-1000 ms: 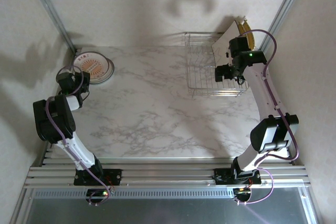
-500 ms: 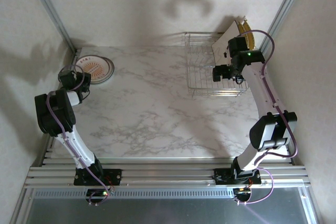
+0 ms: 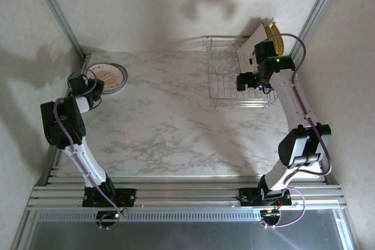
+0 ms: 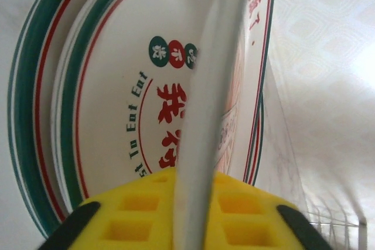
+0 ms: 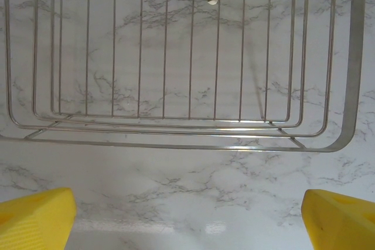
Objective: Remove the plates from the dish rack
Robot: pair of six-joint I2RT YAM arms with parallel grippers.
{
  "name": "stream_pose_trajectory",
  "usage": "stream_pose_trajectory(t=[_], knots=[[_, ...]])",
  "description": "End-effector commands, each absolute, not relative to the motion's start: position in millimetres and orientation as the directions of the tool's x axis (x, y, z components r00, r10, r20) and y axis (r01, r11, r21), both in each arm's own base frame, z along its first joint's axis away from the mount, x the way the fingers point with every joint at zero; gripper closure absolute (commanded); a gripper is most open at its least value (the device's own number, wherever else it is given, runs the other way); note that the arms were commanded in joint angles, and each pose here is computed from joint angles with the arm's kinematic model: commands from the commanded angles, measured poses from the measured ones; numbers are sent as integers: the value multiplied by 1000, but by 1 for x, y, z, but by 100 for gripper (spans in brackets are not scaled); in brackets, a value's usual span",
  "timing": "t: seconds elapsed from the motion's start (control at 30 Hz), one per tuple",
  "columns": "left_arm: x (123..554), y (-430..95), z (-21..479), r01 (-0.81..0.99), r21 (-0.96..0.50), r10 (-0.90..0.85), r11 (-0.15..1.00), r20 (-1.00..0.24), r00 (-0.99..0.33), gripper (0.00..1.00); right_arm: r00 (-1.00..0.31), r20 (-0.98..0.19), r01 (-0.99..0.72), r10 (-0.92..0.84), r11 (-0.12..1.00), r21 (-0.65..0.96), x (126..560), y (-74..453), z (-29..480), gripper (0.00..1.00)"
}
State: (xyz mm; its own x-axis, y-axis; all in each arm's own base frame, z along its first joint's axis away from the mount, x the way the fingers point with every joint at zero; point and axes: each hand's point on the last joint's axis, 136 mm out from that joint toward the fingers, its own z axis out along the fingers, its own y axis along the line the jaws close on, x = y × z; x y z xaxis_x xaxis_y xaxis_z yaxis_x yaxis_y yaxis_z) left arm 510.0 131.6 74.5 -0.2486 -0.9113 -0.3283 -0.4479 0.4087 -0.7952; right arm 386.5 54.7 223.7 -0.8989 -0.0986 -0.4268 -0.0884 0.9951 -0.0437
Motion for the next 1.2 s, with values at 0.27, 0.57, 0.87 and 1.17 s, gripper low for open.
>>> stream_pose_trajectory(t=[0.27,0.57,0.87,1.17], knots=[[505,131,76,-511,-634,-815,580,-463,-349,50,-883,-458,-103,-104,994,-28,395,57,238,1],[496,135,87,-548,-413,-673,727,-583,-454,29,-876,-470,-108,-106,994,-22,392,58,244,1],[487,131,88,-534,-238,-550,811,-621,-559,19,-874,-476,-103,-99,995,-18,384,57,247,1],[469,131,93,-532,-131,-484,837,-634,-604,15,-868,-486,-102,-101,995,-25,385,56,258,1]])
